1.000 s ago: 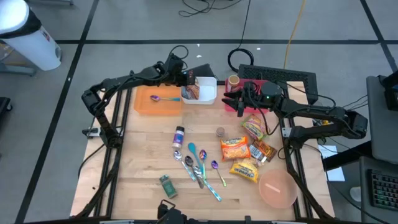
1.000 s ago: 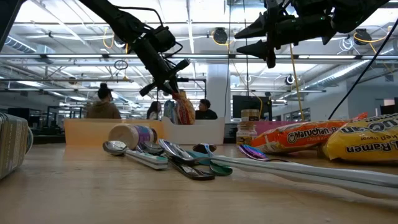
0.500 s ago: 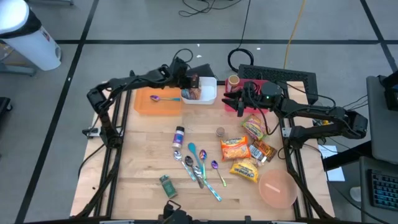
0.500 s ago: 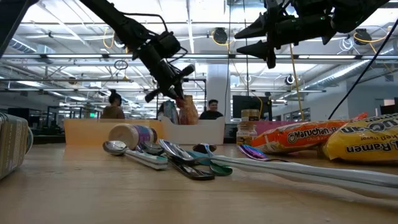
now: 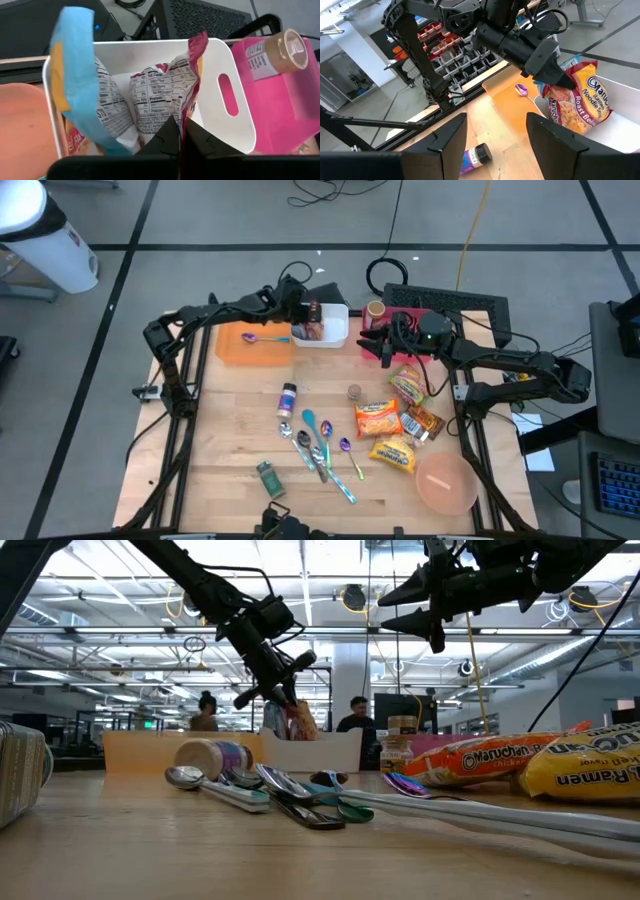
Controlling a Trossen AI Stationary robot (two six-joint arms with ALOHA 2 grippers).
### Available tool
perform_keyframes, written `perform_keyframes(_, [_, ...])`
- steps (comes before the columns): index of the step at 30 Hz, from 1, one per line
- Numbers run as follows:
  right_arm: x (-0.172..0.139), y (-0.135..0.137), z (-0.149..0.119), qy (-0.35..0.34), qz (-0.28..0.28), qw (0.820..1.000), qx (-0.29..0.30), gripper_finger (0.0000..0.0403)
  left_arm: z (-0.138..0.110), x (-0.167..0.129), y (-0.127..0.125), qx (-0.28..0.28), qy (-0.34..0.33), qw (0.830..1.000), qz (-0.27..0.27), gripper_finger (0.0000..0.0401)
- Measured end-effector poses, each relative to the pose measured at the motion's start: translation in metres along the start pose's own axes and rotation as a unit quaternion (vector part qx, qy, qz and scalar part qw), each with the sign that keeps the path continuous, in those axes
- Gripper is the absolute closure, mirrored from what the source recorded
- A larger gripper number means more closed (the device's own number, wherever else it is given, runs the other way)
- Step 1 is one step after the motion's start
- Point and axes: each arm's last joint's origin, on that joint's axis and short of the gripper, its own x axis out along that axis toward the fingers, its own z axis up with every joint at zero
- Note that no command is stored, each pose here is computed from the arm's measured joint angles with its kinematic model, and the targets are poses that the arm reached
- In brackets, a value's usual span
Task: Pick & Place Food Item
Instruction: Put the red noodle pack into the white bin
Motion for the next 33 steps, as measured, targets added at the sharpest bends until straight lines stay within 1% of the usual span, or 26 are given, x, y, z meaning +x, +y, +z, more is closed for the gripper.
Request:
perform_keyframes(4, [0.000, 0.000, 0.000, 0.001, 0.000, 1.000, -0.001, 0.0206, 0.001, 0.000, 0.000, -0.003, -0.012, 1.000, 0.008, 0.0384])
perform_keyframes(9, [0.000, 0.000, -0.001, 0.003, -0.001, 1.000, 0.000, 0.0206, 0.004, 0.000, 0.000, -0.007, -0.027, 1.000, 0.004, 0.0381])
perform_keyframes(18, [0.000, 0.000, -0.001, 0.005, -0.002, 1.000, 0.000, 0.0206, 0.004, 0.000, 0.000, -0.007, -0.027, 1.000, 0.003, 0.0379])
perform_keyframes(20, [0.000, 0.000, -0.001, 0.005, -0.002, 1.000, 0.000, 0.0206, 0.004, 0.000, 0.000, -0.005, -0.026, 1.000, 0.004, 0.0374])
perform_keyframes(22, [0.000, 0.000, -0.001, 0.005, -0.002, 1.000, 0.000, 0.0206, 0.004, 0.000, 0.000, -0.005, -0.025, 1.000, 0.003, 0.0361])
perform_keyframes(29, [0.000, -0.001, -0.001, 0.006, -0.003, 1.000, 0.000, 0.0206, 0.006, -0.001, -0.002, -0.003, -0.025, 1.000, -0.014, 0.0292])
perform_keyframes(31, [0.000, -0.001, -0.001, 0.006, -0.003, 1.000, 0.000, 0.0206, 0.008, -0.001, -0.005, 0.004, -0.030, 0.999, -0.033, 0.0277])
perform_keyframes(33, [0.000, -0.001, -0.001, 0.006, -0.003, 1.000, 0.000, 0.0206, 0.012, -0.002, -0.008, 0.013, -0.035, 0.997, -0.067, 0.0267])
